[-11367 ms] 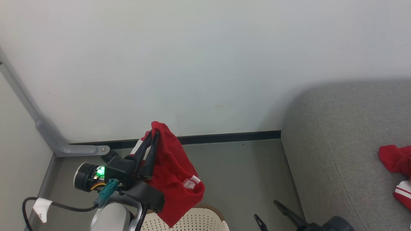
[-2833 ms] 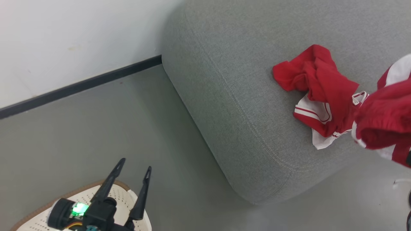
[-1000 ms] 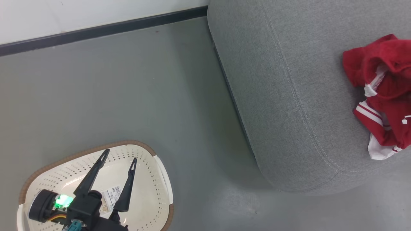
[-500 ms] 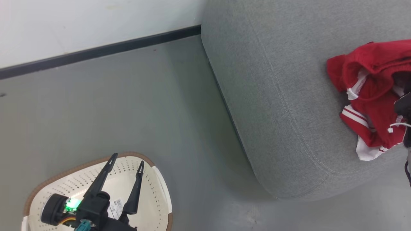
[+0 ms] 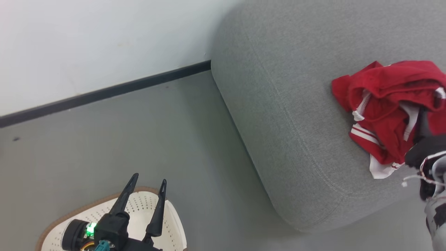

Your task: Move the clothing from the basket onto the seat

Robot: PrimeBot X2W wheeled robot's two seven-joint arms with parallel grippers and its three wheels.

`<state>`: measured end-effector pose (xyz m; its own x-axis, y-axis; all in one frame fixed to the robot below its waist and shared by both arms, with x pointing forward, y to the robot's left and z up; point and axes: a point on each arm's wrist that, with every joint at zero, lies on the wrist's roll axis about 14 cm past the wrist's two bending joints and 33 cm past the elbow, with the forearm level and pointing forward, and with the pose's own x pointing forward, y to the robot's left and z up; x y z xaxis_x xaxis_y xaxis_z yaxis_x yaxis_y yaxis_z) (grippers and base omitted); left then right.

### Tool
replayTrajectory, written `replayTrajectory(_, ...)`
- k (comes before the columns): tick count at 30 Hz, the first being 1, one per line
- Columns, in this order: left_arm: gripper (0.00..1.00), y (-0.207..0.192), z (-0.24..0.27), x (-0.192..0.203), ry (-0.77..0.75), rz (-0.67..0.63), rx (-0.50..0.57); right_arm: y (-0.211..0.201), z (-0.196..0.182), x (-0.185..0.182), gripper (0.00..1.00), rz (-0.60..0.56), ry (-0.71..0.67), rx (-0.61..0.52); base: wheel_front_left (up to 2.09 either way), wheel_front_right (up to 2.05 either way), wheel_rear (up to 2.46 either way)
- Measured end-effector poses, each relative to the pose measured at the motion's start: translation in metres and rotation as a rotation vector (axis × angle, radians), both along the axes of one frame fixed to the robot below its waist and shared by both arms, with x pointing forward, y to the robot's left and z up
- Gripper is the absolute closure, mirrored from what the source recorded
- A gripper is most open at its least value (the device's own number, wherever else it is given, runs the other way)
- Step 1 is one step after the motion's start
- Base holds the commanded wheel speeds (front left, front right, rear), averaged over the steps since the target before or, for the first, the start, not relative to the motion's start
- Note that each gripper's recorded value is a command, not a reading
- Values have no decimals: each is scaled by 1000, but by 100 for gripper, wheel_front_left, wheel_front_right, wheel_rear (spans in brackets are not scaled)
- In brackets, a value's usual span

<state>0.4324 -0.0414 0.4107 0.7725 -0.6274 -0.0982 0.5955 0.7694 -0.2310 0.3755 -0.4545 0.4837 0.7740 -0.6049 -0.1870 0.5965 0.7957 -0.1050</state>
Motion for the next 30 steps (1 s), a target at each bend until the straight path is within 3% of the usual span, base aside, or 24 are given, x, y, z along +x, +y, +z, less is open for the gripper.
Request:
replayTrajectory(10, 0, -6, 23, -9, -33, 6, -10, 22, 10, -29, 0, 115, -12, -82, 0, 0, 0)
replayTrajectory(20, 0, -4, 52, -12, -92, 39, -24, 67, 98, -33, 0, 271, -290, -250, 0, 0, 0)
replayTrajectory(30, 0, 21, 79, -12, -154, 137, -25, 121, 140, -49, 0, 382, -521, -236, 0, 0, 0)
